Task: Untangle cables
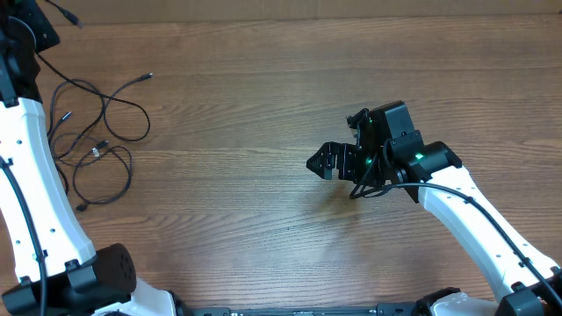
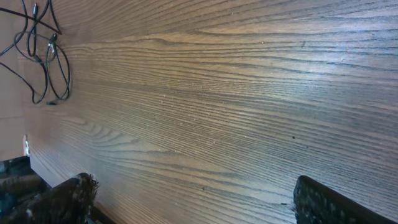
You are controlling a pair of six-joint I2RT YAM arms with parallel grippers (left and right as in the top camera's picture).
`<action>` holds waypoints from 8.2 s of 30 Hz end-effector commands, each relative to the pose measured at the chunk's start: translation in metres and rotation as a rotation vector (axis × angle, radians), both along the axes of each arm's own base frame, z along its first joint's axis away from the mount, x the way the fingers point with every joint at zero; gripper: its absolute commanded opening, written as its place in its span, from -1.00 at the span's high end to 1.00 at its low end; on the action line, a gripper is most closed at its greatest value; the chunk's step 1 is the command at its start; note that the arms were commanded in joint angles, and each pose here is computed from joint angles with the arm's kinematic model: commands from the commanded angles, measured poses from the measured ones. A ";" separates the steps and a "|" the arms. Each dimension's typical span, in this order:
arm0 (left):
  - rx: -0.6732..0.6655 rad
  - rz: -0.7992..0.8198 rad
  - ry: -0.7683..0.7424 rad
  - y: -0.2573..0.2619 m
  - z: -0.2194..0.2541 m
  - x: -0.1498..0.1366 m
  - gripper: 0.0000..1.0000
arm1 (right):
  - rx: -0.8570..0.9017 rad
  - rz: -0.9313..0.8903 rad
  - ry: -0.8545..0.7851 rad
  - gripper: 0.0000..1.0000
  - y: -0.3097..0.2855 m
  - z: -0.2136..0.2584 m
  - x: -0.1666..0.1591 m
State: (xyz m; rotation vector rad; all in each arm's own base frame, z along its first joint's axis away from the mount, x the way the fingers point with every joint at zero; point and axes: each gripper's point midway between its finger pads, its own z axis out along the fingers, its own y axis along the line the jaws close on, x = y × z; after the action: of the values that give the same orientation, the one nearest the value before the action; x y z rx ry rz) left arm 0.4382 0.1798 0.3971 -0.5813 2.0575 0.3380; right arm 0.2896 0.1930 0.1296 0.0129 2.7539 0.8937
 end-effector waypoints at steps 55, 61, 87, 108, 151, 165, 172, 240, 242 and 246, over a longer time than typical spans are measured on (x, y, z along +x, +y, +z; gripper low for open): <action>-1.087 1.090 -0.016 0.062 -0.170 -0.064 0.92 | -0.003 -0.003 -0.019 -1.00 -0.001 0.005 0.002; -1.118 1.222 -0.106 0.083 -0.169 -0.077 0.92 | -0.008 -0.002 -0.007 -1.00 -0.002 0.003 0.000; -1.301 1.394 -0.210 0.146 -0.170 -0.146 0.75 | -0.005 -0.003 -0.015 -1.00 -0.001 0.004 0.002; -0.959 0.316 0.168 0.036 -0.152 -0.028 -0.62 | -0.005 -0.003 -0.016 -1.00 -0.001 0.004 0.002; -0.386 -0.440 0.983 -0.240 -0.198 -0.091 -1.00 | -0.407 -0.289 -0.275 -1.00 -0.092 0.048 0.051; -0.306 -0.326 0.881 -0.206 -0.182 -0.175 -0.96 | -0.445 -0.365 -0.166 -1.00 -0.139 0.061 -0.006; -0.277 -0.398 0.511 -0.202 -0.159 -0.198 -1.00 | -0.423 -0.337 -0.290 -1.00 -0.141 0.075 -0.028; -0.250 -0.426 0.202 -0.195 -0.139 -0.234 -1.00 | -0.202 -0.425 -1.233 -1.00 -0.153 0.120 -0.056; -0.250 -0.426 0.202 -0.195 -0.139 -0.234 -1.00 | -0.197 -0.430 -1.248 -1.00 -0.153 0.116 -0.056; -0.250 -0.426 0.202 -0.195 -0.139 -0.234 -1.00 | -0.186 -0.435 -1.283 -1.00 -0.154 0.111 -0.055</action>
State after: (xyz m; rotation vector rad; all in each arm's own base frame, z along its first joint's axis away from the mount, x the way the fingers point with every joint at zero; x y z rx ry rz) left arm 0.2034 -0.0159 0.2588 -0.2398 2.3739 -0.1272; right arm 0.2349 0.0396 0.2439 0.0128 1.5404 0.3011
